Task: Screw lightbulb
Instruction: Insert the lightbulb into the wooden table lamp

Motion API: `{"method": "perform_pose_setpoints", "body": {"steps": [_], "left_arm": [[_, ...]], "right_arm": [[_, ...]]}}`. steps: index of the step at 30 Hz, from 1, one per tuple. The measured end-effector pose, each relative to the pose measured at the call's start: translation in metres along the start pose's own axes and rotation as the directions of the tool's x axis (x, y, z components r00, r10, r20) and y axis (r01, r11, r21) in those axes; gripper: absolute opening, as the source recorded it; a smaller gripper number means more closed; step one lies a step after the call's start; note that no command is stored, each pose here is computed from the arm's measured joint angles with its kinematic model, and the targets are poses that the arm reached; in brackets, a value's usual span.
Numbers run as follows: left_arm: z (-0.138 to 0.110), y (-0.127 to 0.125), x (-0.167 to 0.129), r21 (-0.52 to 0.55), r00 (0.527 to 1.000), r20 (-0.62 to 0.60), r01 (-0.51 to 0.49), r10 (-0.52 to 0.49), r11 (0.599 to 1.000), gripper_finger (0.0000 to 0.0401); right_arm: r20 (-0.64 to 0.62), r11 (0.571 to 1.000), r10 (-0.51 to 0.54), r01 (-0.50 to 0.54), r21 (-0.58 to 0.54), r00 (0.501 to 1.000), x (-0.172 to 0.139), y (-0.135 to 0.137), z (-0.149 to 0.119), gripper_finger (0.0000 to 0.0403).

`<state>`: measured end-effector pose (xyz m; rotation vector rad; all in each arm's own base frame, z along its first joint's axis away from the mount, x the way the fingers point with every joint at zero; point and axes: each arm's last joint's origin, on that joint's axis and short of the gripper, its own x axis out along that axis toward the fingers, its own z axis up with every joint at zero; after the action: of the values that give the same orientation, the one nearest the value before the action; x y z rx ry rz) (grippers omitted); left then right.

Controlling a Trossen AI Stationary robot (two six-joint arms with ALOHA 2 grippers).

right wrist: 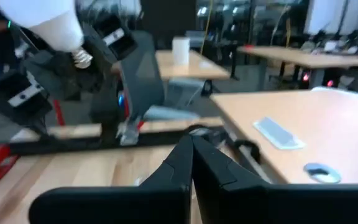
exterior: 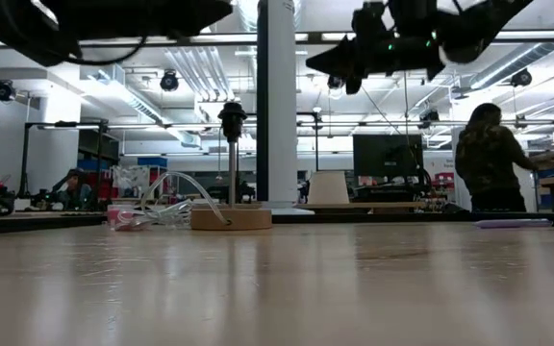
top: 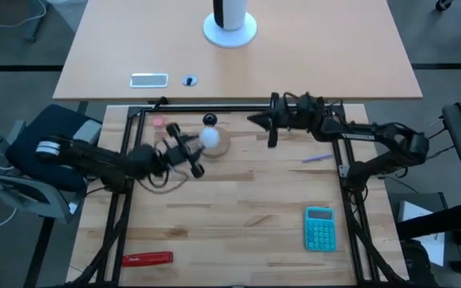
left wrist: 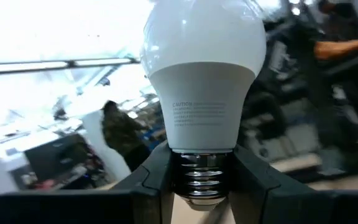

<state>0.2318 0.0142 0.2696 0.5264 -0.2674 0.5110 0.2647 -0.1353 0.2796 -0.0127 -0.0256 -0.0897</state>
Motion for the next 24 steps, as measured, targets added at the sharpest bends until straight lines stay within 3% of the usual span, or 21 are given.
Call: {"method": "perform_pose_setpoints", "body": {"steps": [5, 9, 17, 21, 24], "left_arm": [[-0.018, 0.054, 0.01, -0.145, 0.988, 0.127, 0.11, -0.091, 0.983, 0.0099], [-0.033, 0.078, 0.018, -0.256, 0.989, 0.117, 0.114, -0.086, 0.96, 0.0099], [-0.053, 0.096, 0.041, -0.406, 0.985, 0.143, 0.144, -0.093, 0.902, 0.0099], [-0.072, 0.094, 0.05, -0.435, 0.986, 0.105, 0.159, -0.126, 0.886, 0.0099], [-0.076, 0.091, 0.051, -0.415, 0.971, 0.178, 0.224, -0.162, 0.882, 0.0099]], "right_arm": [[0.052, 0.994, 0.04, -0.045, 0.098, 0.998, -0.002, -0.036, -0.014, 0.0], [0.072, 0.99, 0.055, -0.064, 0.128, 0.996, -0.001, -0.052, -0.021, 0.0], [0.111, 0.997, 0.02, -0.027, 0.066, 0.994, 0.008, -0.075, -0.003, 0.0], [0.106, 0.993, 0.099, -0.106, 0.059, 0.989, 0.021, -0.086, 0.005, 0.0], [0.094, 0.982, 0.177, -0.182, 0.053, 0.98, 0.035, -0.092, 0.007, 0.0]]}}
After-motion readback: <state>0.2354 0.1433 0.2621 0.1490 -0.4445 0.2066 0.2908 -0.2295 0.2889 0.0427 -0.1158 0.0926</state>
